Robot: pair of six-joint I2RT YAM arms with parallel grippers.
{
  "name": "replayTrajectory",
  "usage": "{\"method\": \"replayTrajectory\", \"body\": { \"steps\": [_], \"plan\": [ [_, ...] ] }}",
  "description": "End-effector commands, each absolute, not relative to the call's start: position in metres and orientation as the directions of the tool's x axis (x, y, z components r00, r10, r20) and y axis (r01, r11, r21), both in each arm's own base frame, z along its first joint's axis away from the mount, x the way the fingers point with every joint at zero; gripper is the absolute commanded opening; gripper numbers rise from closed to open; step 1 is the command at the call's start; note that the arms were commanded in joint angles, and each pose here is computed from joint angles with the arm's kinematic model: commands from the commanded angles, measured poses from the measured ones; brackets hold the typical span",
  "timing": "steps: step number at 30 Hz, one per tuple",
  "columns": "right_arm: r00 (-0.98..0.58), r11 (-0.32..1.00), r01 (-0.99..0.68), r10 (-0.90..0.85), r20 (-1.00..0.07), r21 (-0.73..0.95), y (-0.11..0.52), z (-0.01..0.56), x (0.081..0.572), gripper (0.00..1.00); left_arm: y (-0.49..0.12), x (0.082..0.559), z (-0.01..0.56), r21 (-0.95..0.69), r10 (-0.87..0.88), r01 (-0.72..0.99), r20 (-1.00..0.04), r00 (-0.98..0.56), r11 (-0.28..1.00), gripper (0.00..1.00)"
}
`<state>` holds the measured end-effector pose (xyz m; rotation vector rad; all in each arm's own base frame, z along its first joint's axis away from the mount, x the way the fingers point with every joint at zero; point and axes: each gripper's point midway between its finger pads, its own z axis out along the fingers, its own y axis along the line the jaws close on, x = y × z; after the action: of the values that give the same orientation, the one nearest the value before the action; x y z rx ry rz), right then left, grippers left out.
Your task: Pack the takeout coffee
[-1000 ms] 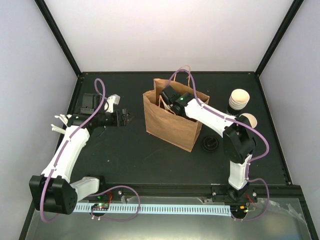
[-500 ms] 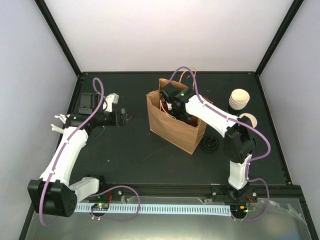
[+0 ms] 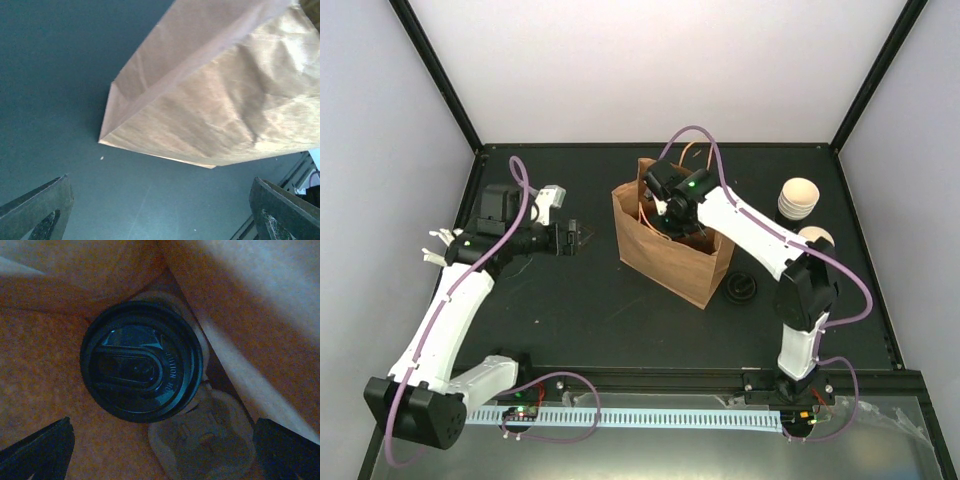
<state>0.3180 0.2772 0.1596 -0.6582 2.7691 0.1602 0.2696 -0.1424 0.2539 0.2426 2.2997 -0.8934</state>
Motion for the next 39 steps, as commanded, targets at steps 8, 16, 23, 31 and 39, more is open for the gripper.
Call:
{"method": "replayTrajectory", "body": {
  "steps": [8,16,23,31,39],
  "plan": [
    [-0.813,0.858,-0.503,-0.430,-0.394,0.102,0.290,0.208,0.305,1.00,-0.171,0.289,0.324,-0.436,-0.060,0.462,-0.774,-0.631,0.773,0.98],
    [-0.800,0.853,-0.508,-0.417,-0.431,0.117,0.288,0.222,0.300,1.00,-0.193,0.314,0.363,-0.361,0.016,0.534,-0.817,-0.576,0.765,0.81],
    [-0.799,0.851,-0.510,-0.415,-0.435,0.124,0.287,0.223,0.298,1.00,-0.226,0.331,0.345,-0.258,0.201,0.590,-0.775,-0.599,0.765,0.73],
    [-0.799,0.854,-0.504,-0.402,-0.447,0.133,0.286,0.229,0.297,1.00,-0.236,0.347,0.324,-0.154,0.302,0.572,-0.724,-0.621,0.806,0.66],
    [-0.785,0.866,-0.485,-0.369,-0.497,0.122,0.276,0.250,0.295,1.00,-0.231,0.350,0.313,-0.112,0.328,0.548,-0.697,-0.638,0.829,0.28]
  ]
}}
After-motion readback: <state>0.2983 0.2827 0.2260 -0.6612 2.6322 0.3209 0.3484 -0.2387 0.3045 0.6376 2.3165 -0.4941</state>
